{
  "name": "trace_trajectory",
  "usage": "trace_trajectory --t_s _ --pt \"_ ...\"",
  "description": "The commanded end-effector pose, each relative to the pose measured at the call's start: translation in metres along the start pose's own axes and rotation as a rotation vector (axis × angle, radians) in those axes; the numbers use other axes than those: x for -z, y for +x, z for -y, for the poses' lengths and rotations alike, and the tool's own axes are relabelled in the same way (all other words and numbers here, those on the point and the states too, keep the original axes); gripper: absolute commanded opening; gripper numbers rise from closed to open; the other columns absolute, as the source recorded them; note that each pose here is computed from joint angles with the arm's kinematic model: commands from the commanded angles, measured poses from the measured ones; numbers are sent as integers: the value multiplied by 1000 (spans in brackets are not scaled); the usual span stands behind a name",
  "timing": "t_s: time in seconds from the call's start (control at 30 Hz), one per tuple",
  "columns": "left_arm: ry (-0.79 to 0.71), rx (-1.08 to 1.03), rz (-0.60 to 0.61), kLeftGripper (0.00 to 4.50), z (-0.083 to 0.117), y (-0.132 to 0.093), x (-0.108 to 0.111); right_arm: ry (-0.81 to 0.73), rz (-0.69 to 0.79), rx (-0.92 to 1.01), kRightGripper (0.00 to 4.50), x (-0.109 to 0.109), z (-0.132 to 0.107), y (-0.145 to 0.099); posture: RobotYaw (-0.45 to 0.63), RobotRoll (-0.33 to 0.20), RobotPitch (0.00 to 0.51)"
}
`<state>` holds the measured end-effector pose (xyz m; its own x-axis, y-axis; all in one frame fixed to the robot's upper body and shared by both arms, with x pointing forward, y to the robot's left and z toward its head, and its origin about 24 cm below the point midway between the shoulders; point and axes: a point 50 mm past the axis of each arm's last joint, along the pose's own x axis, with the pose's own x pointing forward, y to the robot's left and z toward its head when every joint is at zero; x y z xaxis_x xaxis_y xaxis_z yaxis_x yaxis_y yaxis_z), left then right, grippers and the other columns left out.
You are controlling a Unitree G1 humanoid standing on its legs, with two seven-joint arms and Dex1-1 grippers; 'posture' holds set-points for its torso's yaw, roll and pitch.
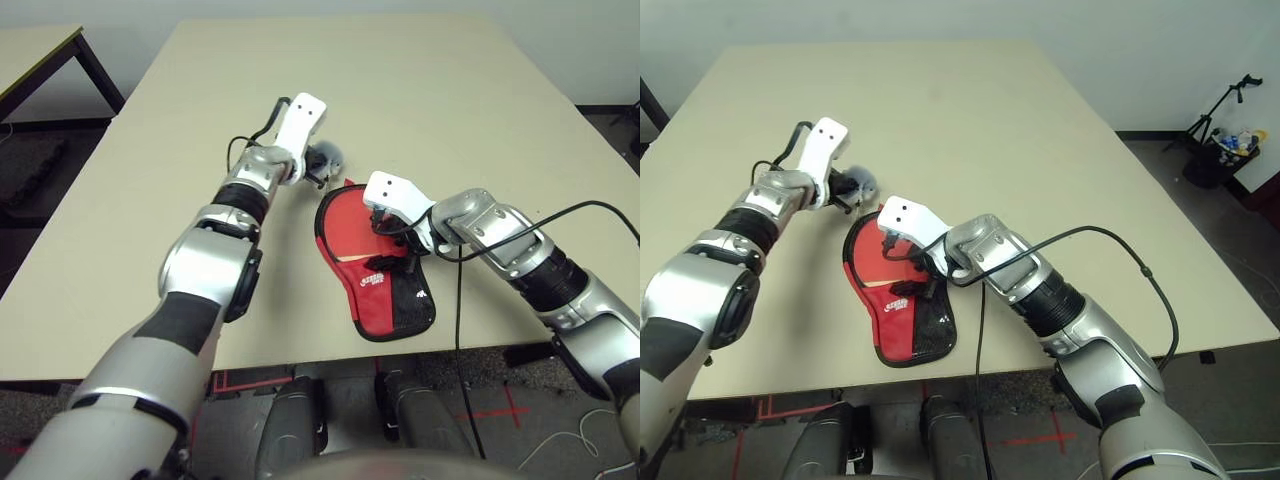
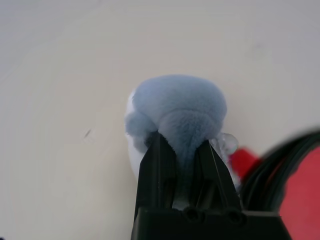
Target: Store the ping-pong paddle in its case and zip it.
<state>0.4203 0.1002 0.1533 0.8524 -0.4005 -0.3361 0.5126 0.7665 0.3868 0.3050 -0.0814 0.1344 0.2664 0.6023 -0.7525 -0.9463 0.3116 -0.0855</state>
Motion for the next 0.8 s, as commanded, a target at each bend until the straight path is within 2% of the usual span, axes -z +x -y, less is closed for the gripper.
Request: trace_trajectory --t_s 0.03,0.13,0.33,0.43,0.63,0.77,0.8 --pt "62 18 109 205 19 7 -30 77 -100 -85 4500 22 -14 22 -135 0 185" --pt "73 88 137 205 46 14 -38 86 -92 -75 4500 21 -14 20 -150 0 186" --pt "109 231 190 203 82 19 -50 101 -86 -53 4500 21 -11 16 -168 0 186" --pt "130 310 193 182 94 19 -50 110 -80 -47 4500 21 -11 16 -167 0 185" --pt "156 438 162 180 101 17 -37 120 -65 -30 4500 20 -7 16 -156 0 178" --pt "140 424 134 180 90 16 -28 123 -58 -23 4500 19 -5 16 -145 0 168" --pt "127 415 137 530 87 16 -28 123 -56 -20 4500 18 -4 17 -143 0 167"
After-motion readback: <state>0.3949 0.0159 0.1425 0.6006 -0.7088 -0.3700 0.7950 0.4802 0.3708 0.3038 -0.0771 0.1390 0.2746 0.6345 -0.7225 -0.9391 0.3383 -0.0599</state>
